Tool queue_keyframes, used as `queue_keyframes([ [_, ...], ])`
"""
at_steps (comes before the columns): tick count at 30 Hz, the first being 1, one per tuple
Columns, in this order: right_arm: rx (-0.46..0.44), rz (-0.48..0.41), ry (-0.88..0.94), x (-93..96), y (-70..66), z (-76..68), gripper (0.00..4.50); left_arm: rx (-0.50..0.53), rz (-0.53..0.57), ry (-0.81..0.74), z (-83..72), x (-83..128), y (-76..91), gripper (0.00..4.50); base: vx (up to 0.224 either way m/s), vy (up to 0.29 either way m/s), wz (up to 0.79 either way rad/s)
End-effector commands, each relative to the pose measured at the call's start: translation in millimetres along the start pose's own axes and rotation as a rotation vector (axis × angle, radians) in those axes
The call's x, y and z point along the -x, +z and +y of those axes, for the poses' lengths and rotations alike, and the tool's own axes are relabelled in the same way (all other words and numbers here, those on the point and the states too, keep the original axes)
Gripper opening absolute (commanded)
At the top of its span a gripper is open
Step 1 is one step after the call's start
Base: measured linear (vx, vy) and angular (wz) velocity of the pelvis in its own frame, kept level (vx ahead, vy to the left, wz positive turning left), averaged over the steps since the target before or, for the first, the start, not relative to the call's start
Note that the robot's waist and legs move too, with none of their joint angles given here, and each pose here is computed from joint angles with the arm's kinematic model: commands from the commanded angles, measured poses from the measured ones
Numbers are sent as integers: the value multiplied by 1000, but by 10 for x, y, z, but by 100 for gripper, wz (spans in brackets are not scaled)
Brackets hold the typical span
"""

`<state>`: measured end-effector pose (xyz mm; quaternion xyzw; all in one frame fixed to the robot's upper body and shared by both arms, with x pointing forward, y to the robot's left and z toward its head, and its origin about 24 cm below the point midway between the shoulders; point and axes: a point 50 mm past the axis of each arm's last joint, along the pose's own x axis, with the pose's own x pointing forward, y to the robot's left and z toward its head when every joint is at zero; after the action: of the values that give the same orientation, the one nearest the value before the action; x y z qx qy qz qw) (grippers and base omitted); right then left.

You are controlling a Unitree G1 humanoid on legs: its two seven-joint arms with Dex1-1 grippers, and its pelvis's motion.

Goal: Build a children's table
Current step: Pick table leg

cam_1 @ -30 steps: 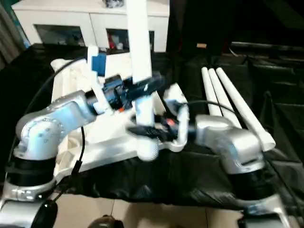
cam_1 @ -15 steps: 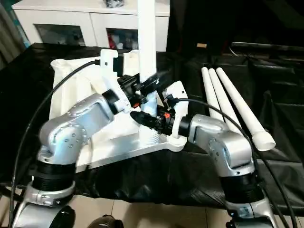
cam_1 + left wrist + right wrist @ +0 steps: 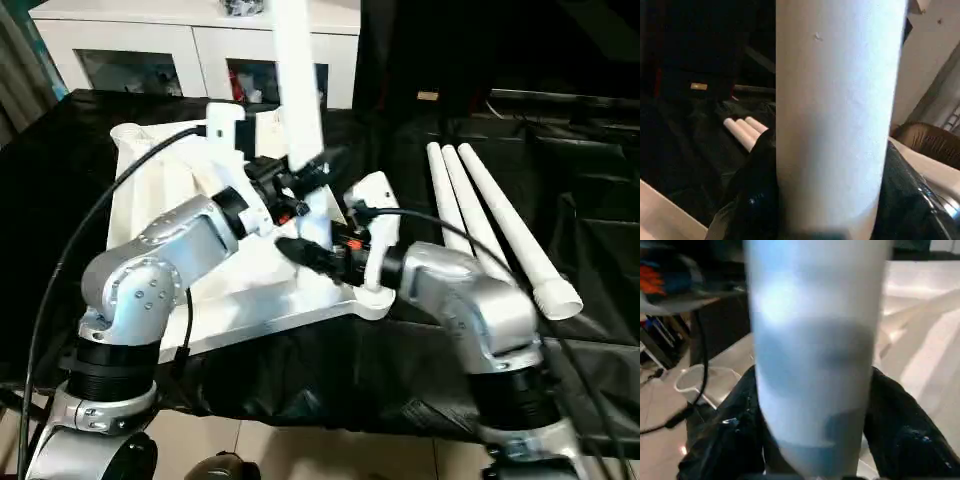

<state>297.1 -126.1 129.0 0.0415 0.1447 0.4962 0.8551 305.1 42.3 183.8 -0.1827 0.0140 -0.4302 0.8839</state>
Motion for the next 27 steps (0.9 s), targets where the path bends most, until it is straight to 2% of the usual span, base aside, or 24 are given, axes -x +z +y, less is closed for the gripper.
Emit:
queue_keyframes([
  [1,3,39,-30,33,-7,-66,308,-32,-4,-49,-73,1,39,188,0,0,0],
  [10,4,145,86,85,-37,-26,312,-98,56,-127,-130,25,4,186,0,0,0],
  [17,9,161,123,88,-25,-6,312,-131,89,-169,-150,24,-11,186,0,0,0],
  [23,9,169,142,70,-45,5,312,-117,92,-203,-186,6,-7,186,0,0,0],
  [25,7,169,147,59,-58,12,285,-111,91,-214,-202,1,-9,186,0,0,0],
  [27,5,171,154,50,-73,23,278,-98,90,-228,-219,-3,-11,186,0,0,0],
])
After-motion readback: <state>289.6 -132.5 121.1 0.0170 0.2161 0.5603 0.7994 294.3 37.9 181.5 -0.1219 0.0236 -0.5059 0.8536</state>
